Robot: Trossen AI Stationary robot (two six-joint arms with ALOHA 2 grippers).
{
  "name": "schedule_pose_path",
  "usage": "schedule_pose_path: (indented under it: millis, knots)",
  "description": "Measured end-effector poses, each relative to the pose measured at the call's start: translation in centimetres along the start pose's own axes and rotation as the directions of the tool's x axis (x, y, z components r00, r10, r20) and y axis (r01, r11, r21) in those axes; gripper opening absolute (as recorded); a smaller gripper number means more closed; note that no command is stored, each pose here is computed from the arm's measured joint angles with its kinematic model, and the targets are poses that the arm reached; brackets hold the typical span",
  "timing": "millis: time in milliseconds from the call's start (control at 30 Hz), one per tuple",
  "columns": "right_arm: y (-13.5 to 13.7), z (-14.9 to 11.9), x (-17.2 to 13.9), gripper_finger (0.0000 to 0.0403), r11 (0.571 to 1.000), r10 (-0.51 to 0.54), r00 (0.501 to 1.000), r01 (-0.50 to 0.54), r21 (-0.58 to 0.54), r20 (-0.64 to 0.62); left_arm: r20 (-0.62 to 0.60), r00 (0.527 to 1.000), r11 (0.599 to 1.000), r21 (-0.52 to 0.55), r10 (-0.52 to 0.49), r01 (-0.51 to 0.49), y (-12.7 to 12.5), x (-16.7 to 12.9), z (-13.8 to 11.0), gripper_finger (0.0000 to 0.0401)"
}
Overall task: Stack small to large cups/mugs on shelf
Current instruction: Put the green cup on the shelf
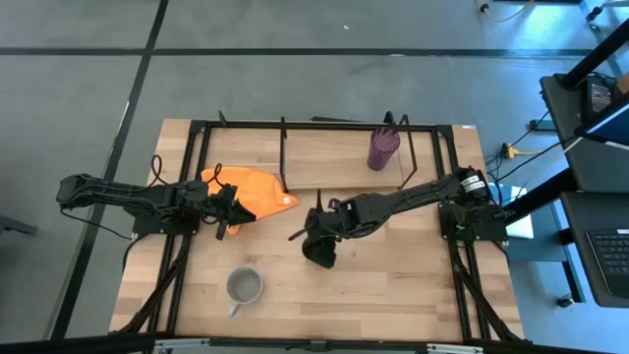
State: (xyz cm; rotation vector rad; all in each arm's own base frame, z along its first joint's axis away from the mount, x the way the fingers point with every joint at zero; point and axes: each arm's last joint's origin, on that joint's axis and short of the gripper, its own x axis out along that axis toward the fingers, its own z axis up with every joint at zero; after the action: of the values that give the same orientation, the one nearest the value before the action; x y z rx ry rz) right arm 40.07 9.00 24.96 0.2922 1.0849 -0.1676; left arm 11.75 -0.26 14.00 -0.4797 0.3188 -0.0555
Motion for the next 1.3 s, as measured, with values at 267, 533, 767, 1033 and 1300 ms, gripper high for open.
schedule_pose_path:
  millis: [267, 533, 767, 1033, 1300]
  knots:
    - [-0.8, 0.0, 0.0, 0.0165, 0.999, -0.033, 0.999, 0.032, -0.005, -0.031, 0.0, 1.0, 1.0, 0.0, 0.0, 0.0, 0.0, 0.0, 0.0, 0.0041]
    - [-1.7, -0.3, 0.6, 0.0165, 0.998, -0.058, 0.997, 0.057, -0.009, -0.061, 0.0, 1.0, 1.0, 0.0, 0.0, 0.0, 0.0, 0.0, 0.0, 0.0041]
    - [-1.9, -0.9, 1.2, 0.0165, 0.999, -0.049, 0.994, 0.049, 0.0, -0.096, 0.0, 1.0, 1.0, 0.0, 0.0, 0.0, 0.0, 0.0, 0.0, 0.0041]
    - [-1.9, -0.9, 1.2, 0.0111, 1.0, -0.024, 0.994, 0.025, 0.004, -0.105, 0.0, 1.0, 1.0, 0.0, 0.0, 0.0, 0.0, 0.0, 0.0, 0.0041]
    - [-1.8, -0.9, 1.2, 0.0012, 1.0, -0.022, 0.994, 0.022, -0.006, -0.106, 0.0, 1.0, 1.0, 0.0, 0.0, 0.0, 0.0, 0.0, 0.0, 0.0041]
